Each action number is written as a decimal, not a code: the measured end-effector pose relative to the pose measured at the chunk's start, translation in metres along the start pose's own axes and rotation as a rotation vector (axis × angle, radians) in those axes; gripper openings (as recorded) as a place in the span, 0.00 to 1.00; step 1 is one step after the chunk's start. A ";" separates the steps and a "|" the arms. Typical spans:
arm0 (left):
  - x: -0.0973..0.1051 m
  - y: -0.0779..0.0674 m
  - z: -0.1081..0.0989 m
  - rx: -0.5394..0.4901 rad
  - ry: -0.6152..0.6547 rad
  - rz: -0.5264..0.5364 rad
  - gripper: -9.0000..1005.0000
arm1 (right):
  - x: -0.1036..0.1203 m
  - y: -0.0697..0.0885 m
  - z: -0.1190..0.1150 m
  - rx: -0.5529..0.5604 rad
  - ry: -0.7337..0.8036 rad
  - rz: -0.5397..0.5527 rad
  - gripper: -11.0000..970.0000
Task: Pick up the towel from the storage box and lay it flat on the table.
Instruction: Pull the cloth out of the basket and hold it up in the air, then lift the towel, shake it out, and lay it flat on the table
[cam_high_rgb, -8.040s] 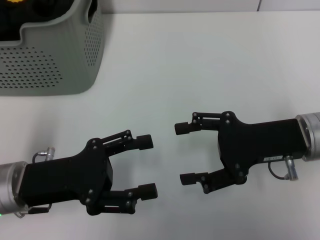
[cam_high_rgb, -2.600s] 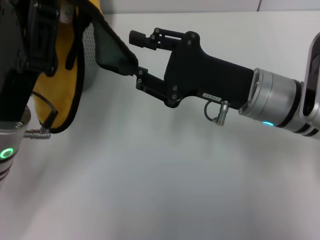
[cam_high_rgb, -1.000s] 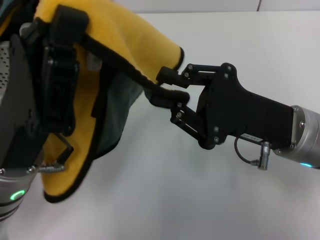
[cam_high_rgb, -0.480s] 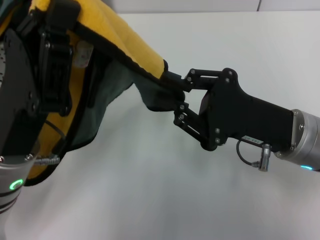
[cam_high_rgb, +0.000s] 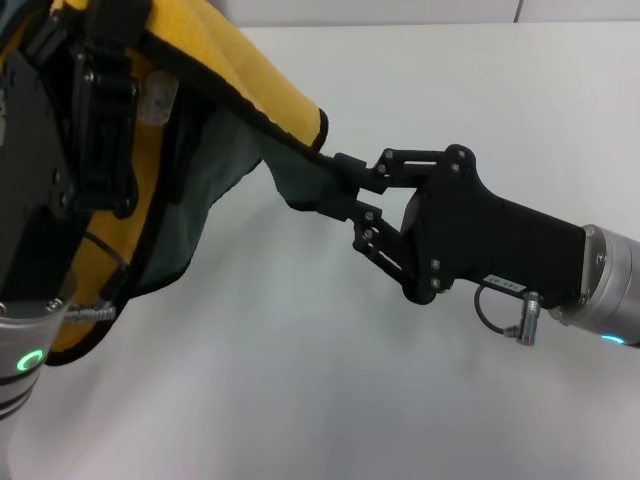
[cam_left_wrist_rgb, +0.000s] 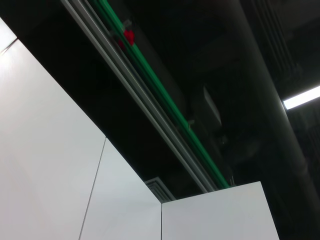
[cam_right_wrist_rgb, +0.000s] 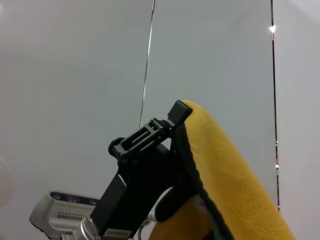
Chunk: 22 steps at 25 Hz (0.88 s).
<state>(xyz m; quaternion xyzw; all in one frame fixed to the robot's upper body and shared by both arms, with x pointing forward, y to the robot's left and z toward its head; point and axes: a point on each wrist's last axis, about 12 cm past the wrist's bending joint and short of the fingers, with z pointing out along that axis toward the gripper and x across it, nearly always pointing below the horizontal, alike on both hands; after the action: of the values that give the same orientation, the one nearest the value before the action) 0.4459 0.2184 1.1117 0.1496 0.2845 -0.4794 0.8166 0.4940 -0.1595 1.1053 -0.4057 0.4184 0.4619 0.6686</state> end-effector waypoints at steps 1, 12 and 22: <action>0.000 0.000 0.000 -0.001 0.001 0.000 0.14 | 0.000 0.000 0.000 0.000 0.001 0.000 0.20; 0.001 0.001 0.000 -0.006 0.006 -0.001 0.15 | 0.001 -0.002 0.000 -0.006 0.010 -0.002 0.11; 0.005 -0.003 -0.015 -0.018 0.089 -0.042 0.16 | -0.017 -0.023 0.006 0.029 -0.041 -0.072 0.02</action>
<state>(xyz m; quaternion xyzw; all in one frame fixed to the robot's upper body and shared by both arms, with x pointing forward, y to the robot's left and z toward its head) 0.4408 0.2214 1.0972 0.1573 0.3282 -0.4868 0.7941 0.5135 -0.1640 1.1270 -0.4010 0.3965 0.4397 0.6991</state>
